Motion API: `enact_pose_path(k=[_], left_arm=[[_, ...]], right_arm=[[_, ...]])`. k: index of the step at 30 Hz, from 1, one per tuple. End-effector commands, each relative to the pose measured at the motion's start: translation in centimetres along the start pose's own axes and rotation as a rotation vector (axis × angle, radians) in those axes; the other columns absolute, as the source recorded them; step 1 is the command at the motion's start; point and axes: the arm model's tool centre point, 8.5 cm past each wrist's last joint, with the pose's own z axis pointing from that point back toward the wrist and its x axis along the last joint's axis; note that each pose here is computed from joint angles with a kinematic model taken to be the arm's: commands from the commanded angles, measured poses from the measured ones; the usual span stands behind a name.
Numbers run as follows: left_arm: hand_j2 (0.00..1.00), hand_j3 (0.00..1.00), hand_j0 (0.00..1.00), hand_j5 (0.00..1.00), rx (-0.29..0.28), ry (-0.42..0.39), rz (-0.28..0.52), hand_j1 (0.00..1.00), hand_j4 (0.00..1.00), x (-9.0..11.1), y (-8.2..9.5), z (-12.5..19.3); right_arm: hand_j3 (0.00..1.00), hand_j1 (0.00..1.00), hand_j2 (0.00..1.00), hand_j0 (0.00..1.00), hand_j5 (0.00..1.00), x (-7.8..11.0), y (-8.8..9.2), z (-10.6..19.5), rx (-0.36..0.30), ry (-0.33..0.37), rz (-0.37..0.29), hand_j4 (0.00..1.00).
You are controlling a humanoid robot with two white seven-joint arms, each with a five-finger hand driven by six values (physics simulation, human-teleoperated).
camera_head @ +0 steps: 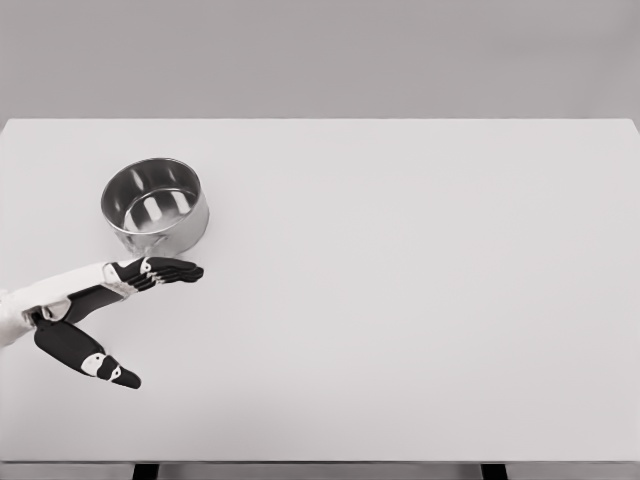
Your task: Rotate pot handle
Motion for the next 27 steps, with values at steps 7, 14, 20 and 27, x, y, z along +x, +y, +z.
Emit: enact_pose_path(k=[7, 14, 20, 27], left_arm=[[1.0, 1.0, 1.0, 1.0, 0.004, 0.016, 0.044, 1.0, 1.0, -0.9, -1.0, 0.5], [1.0, 1.0, 1.0, 1.0, 0.005, 0.023, 0.067, 1.0, 1.0, -1.4, -1.7, 0.7], [1.0, 1.0, 1.0, 1.0, 0.009, 0.015, 0.062, 1.0, 1.0, -1.3, -1.5, 0.6], [1.0, 1.0, 1.0, 1.0, 0.004, 0.143, 0.155, 1.0, 1.0, -2.9, -1.9, 0.7]], right_arm=[[1.0, 1.0, 1.0, 1.0, 1.0, 0.0, 0.0, 0.0, 0.0, 0.001, 0.001, 1.0], [1.0, 1.0, 1.0, 1.0, 1.0, 0.0, 0.0, 0.0, 0.0, 0.0, 0.001, 1.0], [1.0, 1.0, 1.0, 1.0, 1.0, 0.0, 0.0, 0.0, 0.0, 0.0, 0.001, 1.0], [1.0, 1.0, 1.0, 1.0, 1.0, -0.1, 0.0, 0.0, 0.001, 0.001, 0.001, 1.0]])
